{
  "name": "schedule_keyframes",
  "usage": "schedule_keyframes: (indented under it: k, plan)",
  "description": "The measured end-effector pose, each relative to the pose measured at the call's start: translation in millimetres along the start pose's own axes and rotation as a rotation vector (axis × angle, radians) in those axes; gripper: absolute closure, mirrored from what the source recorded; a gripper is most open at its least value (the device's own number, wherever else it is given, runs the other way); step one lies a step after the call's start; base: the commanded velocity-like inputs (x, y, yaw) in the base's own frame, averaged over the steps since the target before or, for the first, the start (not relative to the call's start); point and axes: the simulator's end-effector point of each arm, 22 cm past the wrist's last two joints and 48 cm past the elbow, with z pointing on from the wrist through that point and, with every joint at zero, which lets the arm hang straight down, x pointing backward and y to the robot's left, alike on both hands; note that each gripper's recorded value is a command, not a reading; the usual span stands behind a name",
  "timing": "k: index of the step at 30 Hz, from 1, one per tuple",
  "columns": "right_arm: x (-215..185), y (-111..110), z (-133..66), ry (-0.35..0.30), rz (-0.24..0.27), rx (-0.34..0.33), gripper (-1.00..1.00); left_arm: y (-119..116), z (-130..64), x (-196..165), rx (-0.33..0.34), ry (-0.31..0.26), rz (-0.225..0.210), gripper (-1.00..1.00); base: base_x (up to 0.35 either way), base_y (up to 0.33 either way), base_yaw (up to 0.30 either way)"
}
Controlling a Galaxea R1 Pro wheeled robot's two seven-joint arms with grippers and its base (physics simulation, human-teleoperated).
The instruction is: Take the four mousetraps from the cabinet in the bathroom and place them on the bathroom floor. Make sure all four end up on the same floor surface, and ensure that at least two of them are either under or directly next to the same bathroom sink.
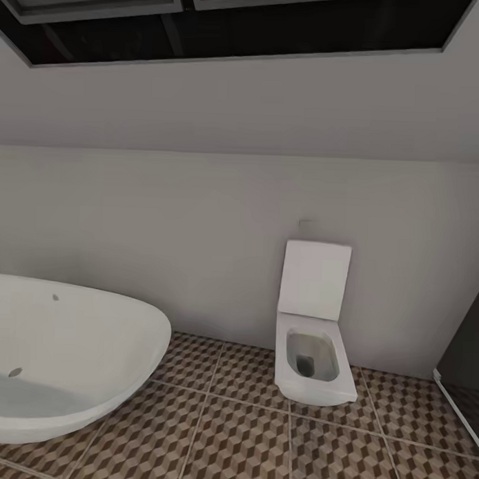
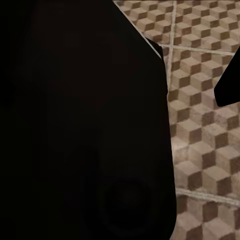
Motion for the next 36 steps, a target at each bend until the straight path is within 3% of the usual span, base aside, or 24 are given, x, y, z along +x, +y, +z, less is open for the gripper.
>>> schedule_keyframes:
  k: [9, 18, 36]
  plan:
    - [-1, -1, 0.0, -0.001, -0.009, -0.001, -1.00, -5, 0.0, -1, 0.006, -0.003, -0.013, -1.00, 0.000, 0.000, 0.000]
    - [-1, -2, 0.0, -0.001, -0.013, 0.000, -1.00, 14, -0.6, -21, -0.018, -0.051, -0.034, -1.00, 0.000, 0.000, 0.000]
    - [-1, -3, 0.0, -0.004, -0.005, 0.002, -1.00, 16, -0.9, -27, -0.021, -0.065, -0.045, -1.00, 0.000, 0.000, 0.000]
